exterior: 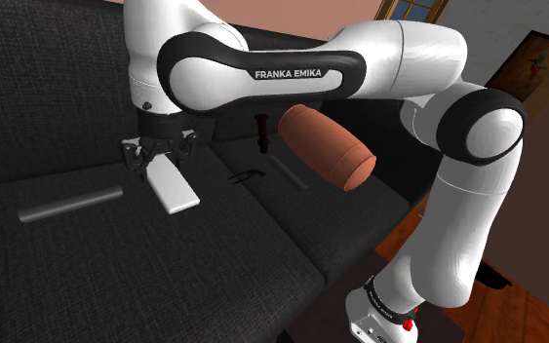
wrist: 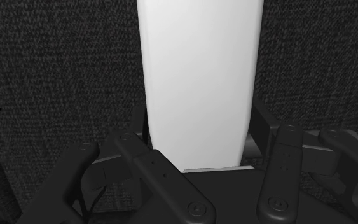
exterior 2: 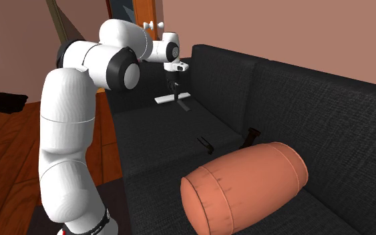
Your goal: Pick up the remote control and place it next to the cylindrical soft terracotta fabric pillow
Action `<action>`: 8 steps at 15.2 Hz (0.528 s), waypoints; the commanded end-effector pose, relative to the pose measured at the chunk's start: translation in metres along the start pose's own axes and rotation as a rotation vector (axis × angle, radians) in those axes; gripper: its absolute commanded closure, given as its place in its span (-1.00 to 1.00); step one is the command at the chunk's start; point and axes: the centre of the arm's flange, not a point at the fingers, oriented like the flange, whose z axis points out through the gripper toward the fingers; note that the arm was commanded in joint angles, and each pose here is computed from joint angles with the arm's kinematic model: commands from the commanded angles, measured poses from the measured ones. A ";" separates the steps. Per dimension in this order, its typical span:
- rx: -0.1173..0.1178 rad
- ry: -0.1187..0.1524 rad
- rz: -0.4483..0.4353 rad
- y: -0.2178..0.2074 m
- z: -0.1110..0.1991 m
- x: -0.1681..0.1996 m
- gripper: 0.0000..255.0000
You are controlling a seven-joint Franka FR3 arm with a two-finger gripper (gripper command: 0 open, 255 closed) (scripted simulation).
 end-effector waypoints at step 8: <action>0.000 0.000 0.000 0.002 -0.047 0.000 1.00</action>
